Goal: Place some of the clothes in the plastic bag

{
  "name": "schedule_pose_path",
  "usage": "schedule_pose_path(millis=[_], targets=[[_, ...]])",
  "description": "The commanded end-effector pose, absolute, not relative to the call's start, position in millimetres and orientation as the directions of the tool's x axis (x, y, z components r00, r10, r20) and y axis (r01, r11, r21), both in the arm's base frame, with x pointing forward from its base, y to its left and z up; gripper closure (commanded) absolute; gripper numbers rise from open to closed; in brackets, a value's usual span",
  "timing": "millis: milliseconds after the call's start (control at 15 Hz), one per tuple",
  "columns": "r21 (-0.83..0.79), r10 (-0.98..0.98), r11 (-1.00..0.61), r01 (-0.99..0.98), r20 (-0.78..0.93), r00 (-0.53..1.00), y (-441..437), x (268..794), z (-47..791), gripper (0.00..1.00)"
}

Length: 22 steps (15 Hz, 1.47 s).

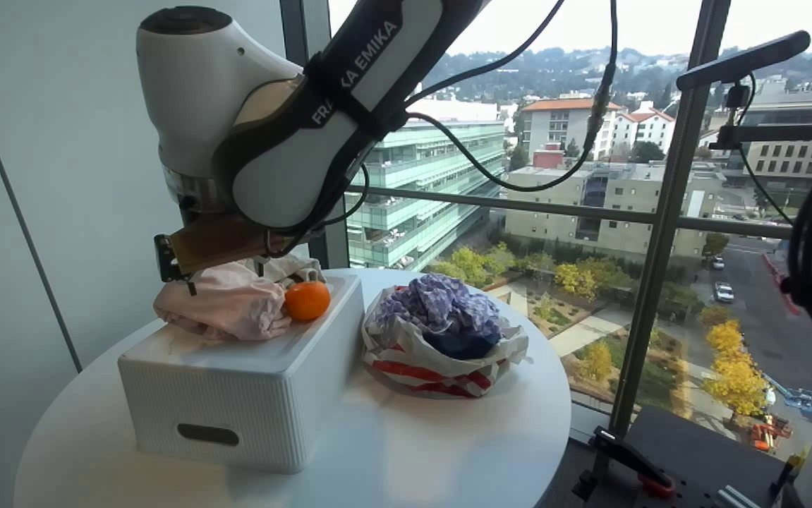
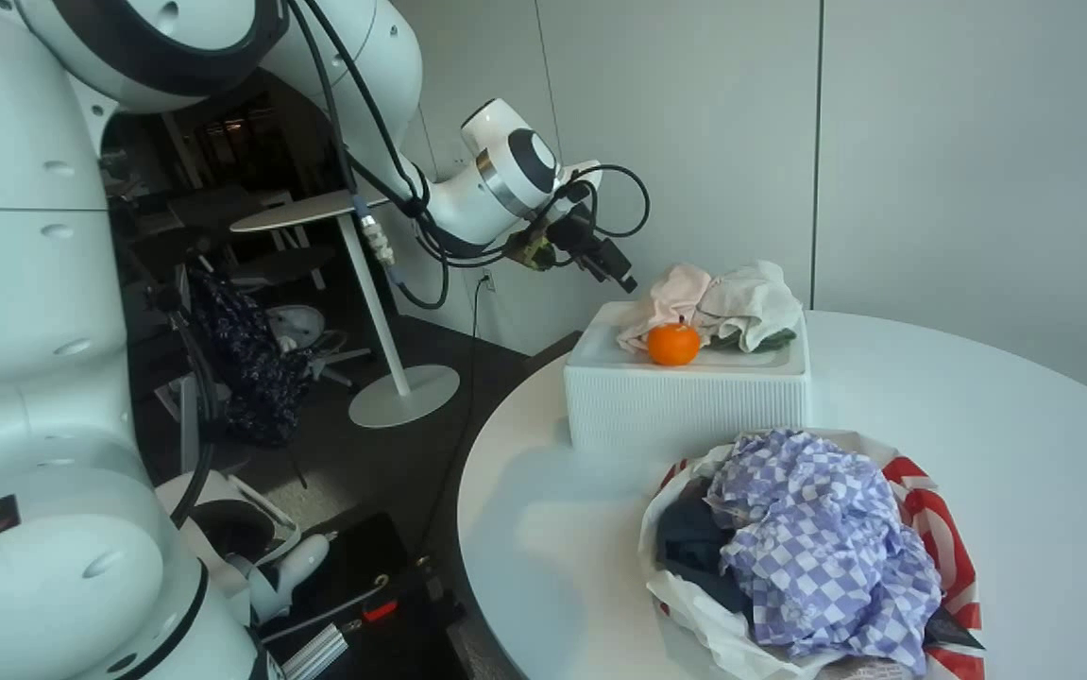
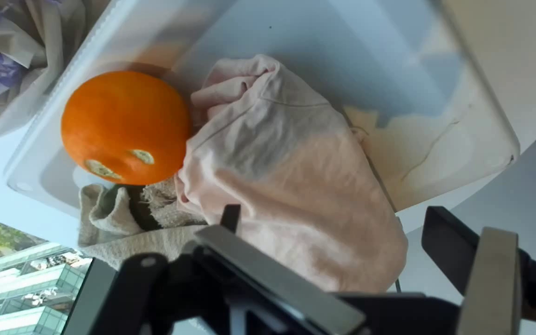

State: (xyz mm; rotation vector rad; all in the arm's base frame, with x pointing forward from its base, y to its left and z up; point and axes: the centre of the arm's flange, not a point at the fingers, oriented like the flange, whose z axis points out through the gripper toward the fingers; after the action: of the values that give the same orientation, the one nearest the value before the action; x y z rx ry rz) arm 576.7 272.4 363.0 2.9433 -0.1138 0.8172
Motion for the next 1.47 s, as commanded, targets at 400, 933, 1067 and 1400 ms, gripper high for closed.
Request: schedule_pose_path(millis=[400,933,1067,1400], targets=[[0.132,-0.001,-0.988,-0.078,0.503,0.864,252.8,668.3,327.8,0.0],[0.127,-0.025,-0.988,-0.082,0.403,0.915,234.8,669.6,296.8,0.27],[0.11,-0.041,-0.99,-0.09,0.385,0.922,232.2,665.2,295.0,0.44],[0.039,-0.084,-0.994,-0.105,0.349,0.933,230.6,650.3,304.4,0.81]])
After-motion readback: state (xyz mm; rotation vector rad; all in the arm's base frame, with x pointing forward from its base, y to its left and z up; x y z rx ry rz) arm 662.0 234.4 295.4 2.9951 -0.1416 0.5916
